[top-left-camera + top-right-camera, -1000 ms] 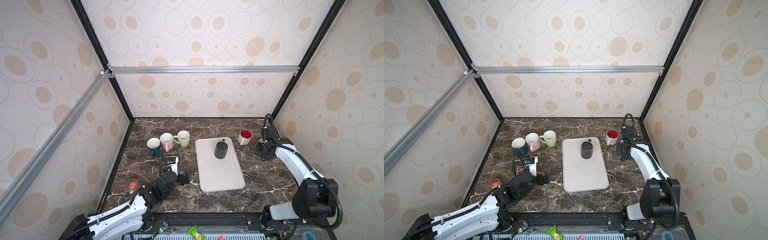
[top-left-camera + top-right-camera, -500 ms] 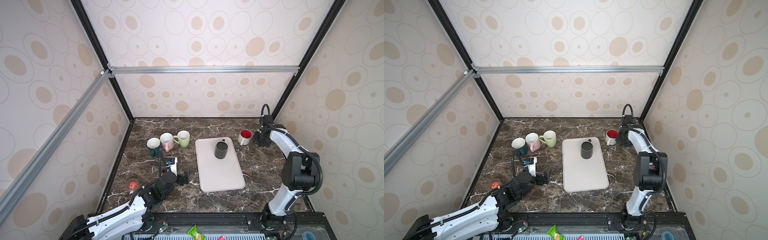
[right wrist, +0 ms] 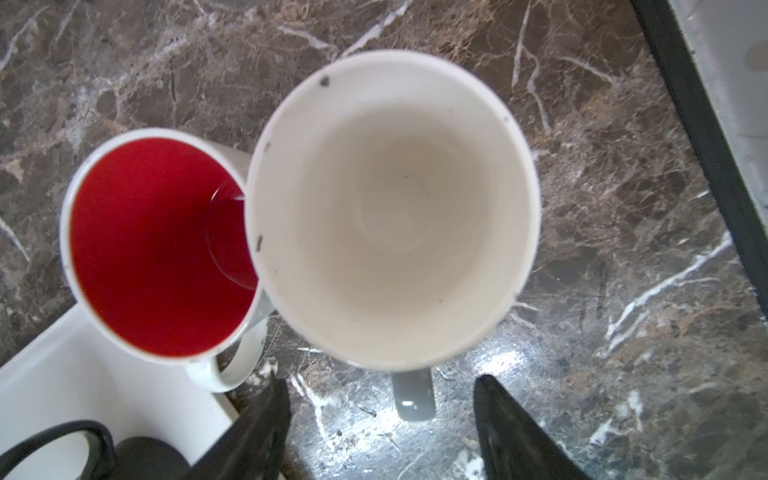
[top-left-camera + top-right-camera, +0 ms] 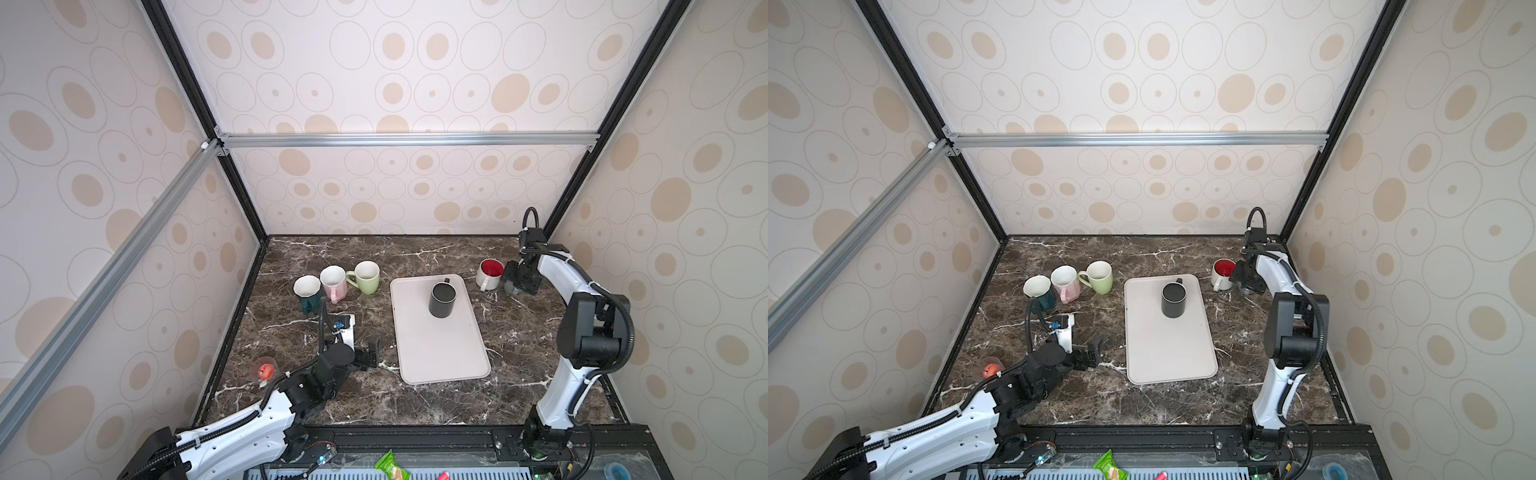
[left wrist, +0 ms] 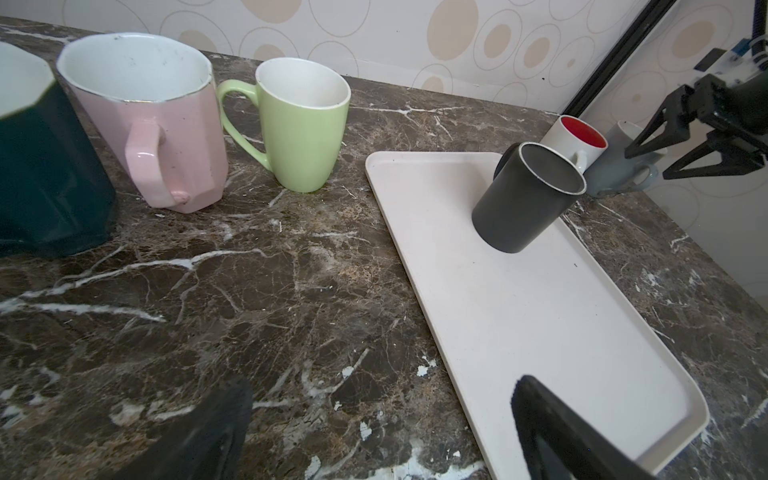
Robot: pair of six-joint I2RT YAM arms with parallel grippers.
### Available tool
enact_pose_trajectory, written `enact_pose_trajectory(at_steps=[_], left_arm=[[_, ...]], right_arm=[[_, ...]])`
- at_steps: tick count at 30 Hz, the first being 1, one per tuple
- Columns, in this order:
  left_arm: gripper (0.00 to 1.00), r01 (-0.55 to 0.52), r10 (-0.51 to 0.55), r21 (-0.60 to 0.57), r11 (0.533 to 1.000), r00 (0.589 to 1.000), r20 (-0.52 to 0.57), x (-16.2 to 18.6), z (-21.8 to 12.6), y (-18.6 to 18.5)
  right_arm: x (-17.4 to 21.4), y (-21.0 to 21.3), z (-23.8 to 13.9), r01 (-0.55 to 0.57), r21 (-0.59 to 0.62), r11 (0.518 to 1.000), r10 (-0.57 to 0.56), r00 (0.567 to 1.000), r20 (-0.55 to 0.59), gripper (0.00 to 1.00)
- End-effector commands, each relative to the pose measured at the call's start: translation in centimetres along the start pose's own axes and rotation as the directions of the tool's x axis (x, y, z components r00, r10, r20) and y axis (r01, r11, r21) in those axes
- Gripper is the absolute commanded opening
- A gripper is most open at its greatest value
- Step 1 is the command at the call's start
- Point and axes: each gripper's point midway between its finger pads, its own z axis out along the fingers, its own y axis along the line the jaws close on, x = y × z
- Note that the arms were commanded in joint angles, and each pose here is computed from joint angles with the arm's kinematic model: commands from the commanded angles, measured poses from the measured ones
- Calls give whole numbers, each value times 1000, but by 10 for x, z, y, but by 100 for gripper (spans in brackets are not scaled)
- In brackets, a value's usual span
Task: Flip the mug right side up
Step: 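Carry the grey mug beyond the tray beside the white mug with the right gripper, then open and withdraw the right gripper while the left gripper reaches toward the black mug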
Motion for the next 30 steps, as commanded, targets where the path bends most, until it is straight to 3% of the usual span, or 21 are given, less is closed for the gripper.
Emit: enact_pose_trajectory(at_steps=[1, 5, 10, 15, 19, 22, 25, 30], left_arm=[[98, 25, -25, -3, 1000, 1000, 17, -3, 2, 0], [98, 54, -53, 38, 998, 998, -22, -1, 4, -10], [98, 96, -96, -8, 995, 993, -64, -3, 7, -11], [98, 65, -60, 33, 997, 990, -124, -19, 16, -38], [98, 19, -13, 35, 999, 987, -157, -34, 32, -58], [98, 2, 5, 50, 999, 988, -155, -51, 46, -77], [98, -1, 14, 77, 997, 987, -159, -66, 64, -100], [98, 4, 26, 125, 992, 971, -238, -59, 99, -133]], right_arm=[[4, 4, -29, 14, -31, 999, -13, 999, 43, 74], [27, 17, -52, 26, -130, 991, -18, 998, 63, 74], [71, 34, -80, 70, -267, 961, -44, 994, 100, 74], [127, 53, -99, 68, -481, 874, -43, 997, 63, 74], [169, 72, -104, 84, -678, 731, -88, 996, 29, 74], [191, 63, -96, 93, -672, 734, -114, 993, 14, 74], [209, 62, -93, 97, -711, 697, -135, 991, 3, 75], [231, 50, -87, 122, -714, 689, -166, 986, 8, 78]])
